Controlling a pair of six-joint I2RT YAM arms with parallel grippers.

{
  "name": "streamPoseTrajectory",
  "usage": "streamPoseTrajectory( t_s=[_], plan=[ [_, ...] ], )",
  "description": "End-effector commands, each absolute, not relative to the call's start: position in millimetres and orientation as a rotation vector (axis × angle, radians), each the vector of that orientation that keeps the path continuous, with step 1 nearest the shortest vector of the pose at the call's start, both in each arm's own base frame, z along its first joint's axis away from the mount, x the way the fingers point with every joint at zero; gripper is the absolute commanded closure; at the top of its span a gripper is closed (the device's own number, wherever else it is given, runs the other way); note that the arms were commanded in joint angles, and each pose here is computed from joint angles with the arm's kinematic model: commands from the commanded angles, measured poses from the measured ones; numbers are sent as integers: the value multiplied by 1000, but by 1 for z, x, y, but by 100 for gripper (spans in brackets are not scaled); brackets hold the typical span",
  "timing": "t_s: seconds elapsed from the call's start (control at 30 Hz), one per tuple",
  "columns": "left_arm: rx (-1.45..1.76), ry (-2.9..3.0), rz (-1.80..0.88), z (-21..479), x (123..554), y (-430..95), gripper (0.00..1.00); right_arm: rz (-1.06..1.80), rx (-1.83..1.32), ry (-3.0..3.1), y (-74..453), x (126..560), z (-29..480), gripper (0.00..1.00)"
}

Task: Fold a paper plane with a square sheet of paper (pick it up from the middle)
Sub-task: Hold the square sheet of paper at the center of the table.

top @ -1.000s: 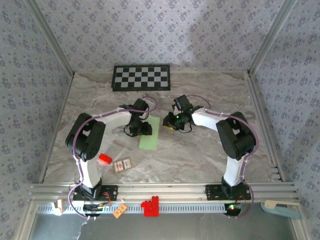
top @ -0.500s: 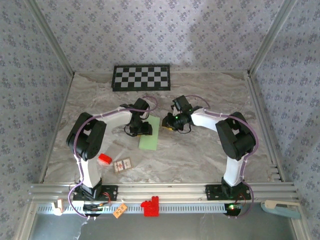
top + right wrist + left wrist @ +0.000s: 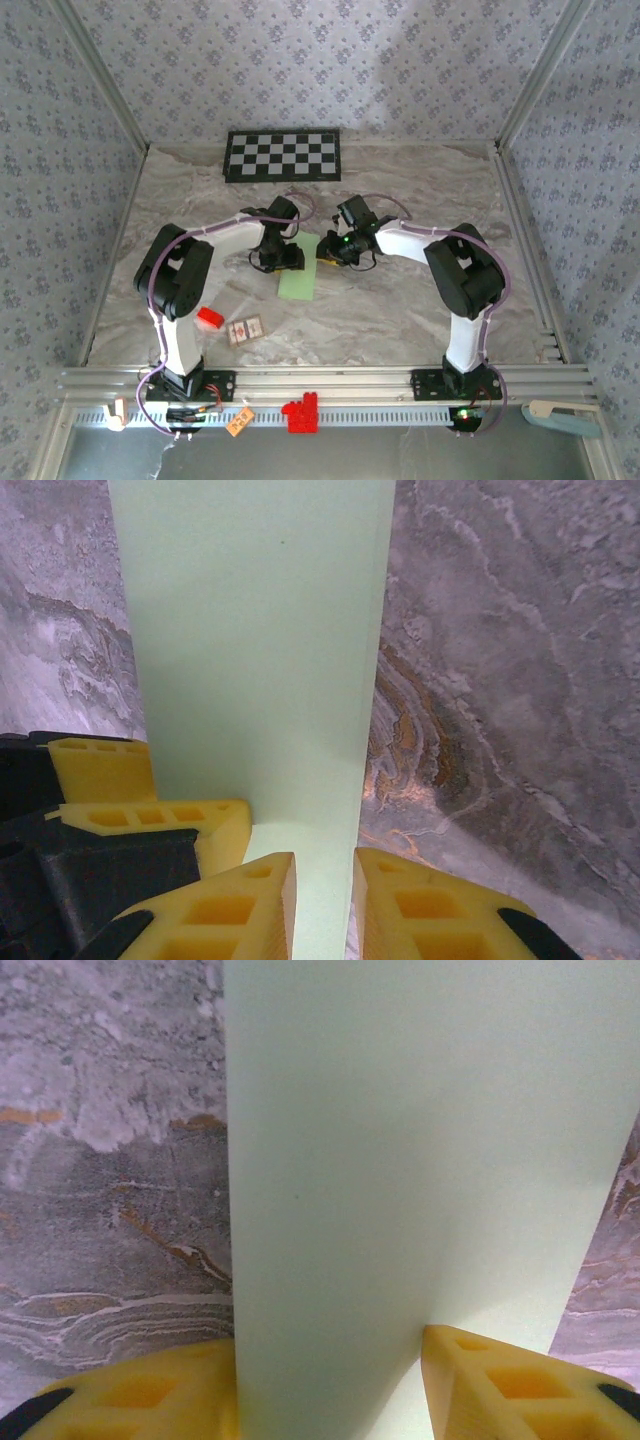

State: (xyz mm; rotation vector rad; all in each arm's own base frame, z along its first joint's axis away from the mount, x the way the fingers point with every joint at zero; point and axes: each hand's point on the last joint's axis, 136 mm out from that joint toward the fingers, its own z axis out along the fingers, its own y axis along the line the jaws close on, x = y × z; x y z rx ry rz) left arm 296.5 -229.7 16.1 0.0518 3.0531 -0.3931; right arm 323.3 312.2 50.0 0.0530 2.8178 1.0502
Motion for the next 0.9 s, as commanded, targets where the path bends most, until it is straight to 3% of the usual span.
streamPoseTrajectory(
  t_s=[0.0,0.3,0.63,0.87],
  plan=[
    [46,3208,-273,-40,264,-217,49,1080,47,2825,319,323,49,76],
    [37,3217,-250,-43,263,-214,49,1073,54,2817,319,324,50,79],
    [28,3212,-211,-43,263,-209,54,975,184,2690,273,344,74,80],
    [29,3215,-251,-44,263,-214,50,961,195,2691,265,345,74,80]
  ],
)
